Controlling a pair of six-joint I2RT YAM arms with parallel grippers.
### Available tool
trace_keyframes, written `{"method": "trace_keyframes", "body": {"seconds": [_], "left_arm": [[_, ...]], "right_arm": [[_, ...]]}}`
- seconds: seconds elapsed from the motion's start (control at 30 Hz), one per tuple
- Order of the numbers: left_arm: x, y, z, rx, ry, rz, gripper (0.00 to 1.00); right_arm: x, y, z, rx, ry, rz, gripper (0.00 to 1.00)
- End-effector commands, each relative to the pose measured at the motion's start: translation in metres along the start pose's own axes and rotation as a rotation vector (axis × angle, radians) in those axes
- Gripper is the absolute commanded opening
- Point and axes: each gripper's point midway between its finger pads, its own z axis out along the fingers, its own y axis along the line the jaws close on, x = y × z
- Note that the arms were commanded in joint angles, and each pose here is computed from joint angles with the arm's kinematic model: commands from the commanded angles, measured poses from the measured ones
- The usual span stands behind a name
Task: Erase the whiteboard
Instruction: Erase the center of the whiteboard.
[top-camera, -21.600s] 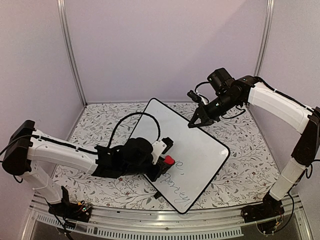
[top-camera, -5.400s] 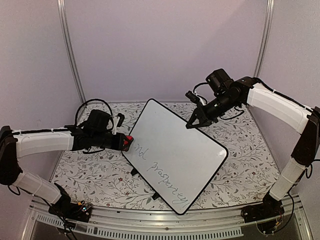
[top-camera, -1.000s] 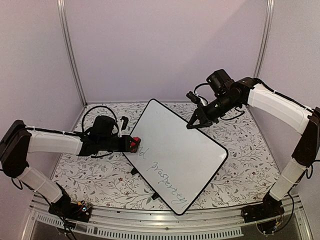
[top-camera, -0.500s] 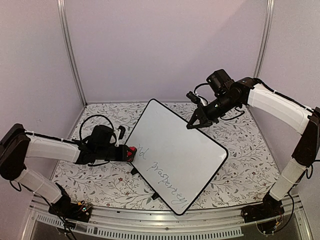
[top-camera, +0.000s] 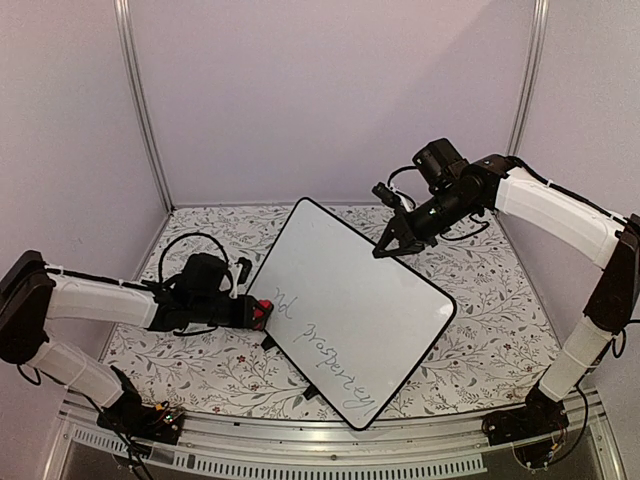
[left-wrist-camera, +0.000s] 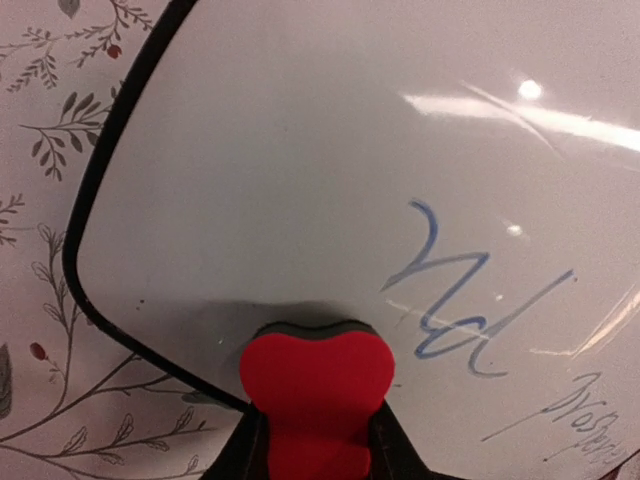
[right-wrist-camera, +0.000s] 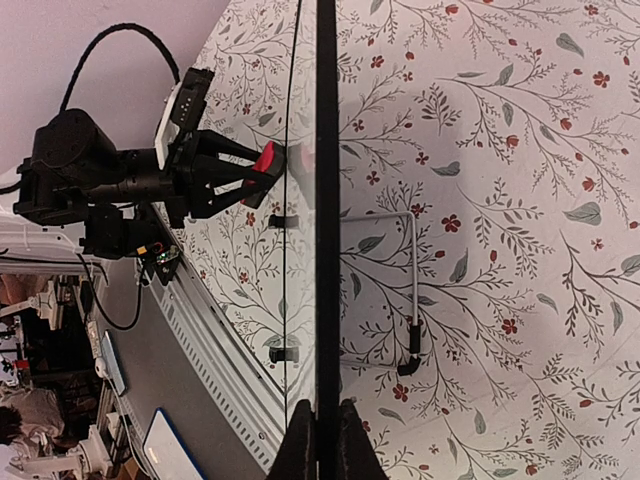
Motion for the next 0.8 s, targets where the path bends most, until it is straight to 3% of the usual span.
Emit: {"method": "trace_keyframes", "body": {"seconds": [0.0, 0.37, 0.77], "left_arm": [[-0.034, -0.024, -0.003, 0.029, -0.061, 0.066, 0.00], [-0.056, -0.018, 0.013, -0.031, -0.057, 0.096, 0.00], [-0.006, 0.003, 0.007, -0.047, 0.025, 0.063, 0.00]], "right_arm": [[0.009, 0.006, 0.006, -0.015, 0.031, -0.053, 0.00], [0.009, 0.007, 0.004, -0.014, 0.028, -0.058, 0.00], [0.009, 0.006, 0.006, -0.016, 0.032, -0.054, 0.00]]}}
